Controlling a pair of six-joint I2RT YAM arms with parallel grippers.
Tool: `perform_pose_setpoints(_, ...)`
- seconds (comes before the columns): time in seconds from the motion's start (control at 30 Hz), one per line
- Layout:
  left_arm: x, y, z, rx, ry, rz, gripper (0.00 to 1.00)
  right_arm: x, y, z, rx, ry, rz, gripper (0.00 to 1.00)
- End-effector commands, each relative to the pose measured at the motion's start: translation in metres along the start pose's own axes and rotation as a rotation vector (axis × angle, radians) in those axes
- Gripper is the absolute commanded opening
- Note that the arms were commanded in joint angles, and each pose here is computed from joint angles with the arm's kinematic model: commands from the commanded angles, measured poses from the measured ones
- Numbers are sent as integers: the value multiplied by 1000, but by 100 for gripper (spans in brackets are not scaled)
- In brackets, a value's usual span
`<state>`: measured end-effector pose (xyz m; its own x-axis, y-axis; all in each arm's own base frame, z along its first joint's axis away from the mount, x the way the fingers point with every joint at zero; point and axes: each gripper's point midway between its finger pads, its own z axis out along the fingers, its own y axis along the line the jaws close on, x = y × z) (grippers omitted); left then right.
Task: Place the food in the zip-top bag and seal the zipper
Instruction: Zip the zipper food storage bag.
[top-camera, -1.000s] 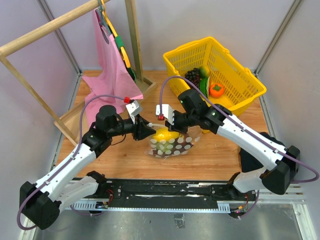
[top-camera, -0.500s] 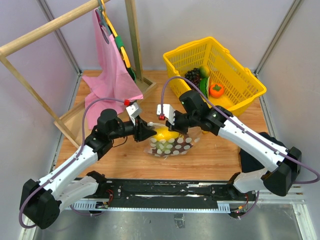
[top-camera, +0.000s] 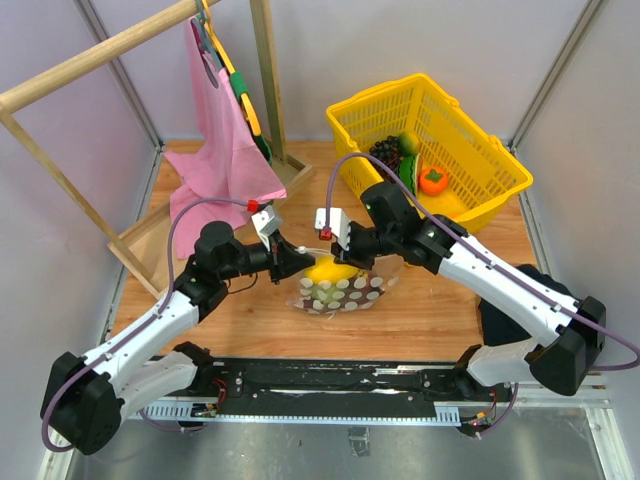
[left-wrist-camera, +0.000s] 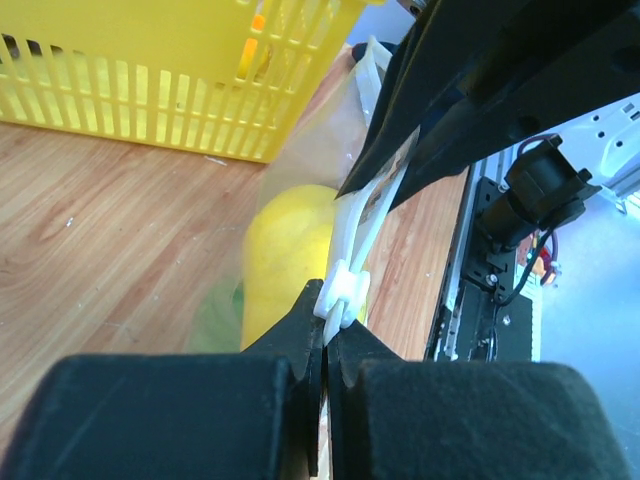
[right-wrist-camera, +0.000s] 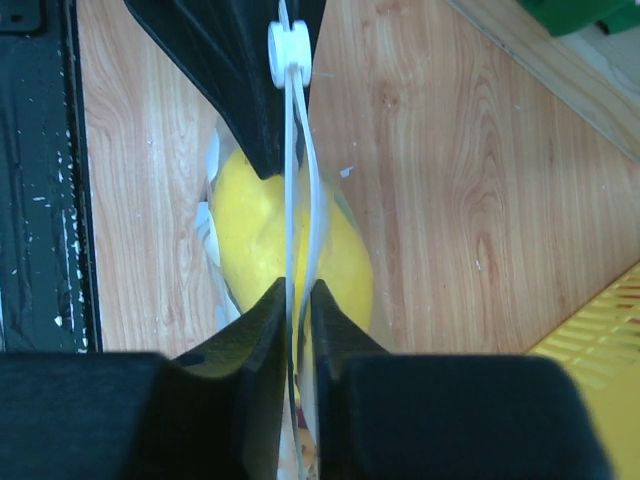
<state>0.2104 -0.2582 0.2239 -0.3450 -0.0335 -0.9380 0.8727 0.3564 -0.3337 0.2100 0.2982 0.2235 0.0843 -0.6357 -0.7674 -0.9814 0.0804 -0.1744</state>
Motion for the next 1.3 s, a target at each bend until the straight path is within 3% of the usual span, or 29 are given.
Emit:
perform_pose_setpoints(0.0, -15, -7, -4, 22, -20, 66, 0, -35, 0, -9, -22, -121, -9, 21)
perform_pose_setpoints(0.23, -20, -7, -10, 1, 51, 138, 0, -58, 2, -12, -61, -189, -6, 49)
perform_pose_setpoints(0.3, -21, -9, -11, 9, 54, 148, 0, -68, 2, -12, -61, -234, -9, 51)
perform_pose_setpoints(0.57, -19, -12, -10, 33, 50, 148, 0, -103, 1, -6, -55, -403, -69, 41)
perform_pose_setpoints(1.03, -20, -14, -13, 33, 44, 150, 0, -104, 16, 21, -179, -397, -29, 37)
perform_pose_setpoints(1.13, -20, -14, -13, 34, 43, 152, 0, -103, 17, 23, -189, -394, -24, 32)
perform_pose_setpoints(1.27, -20, -13, -13, 26, 41, 152, 0, -99, 16, 27, -192, -376, -15, 17)
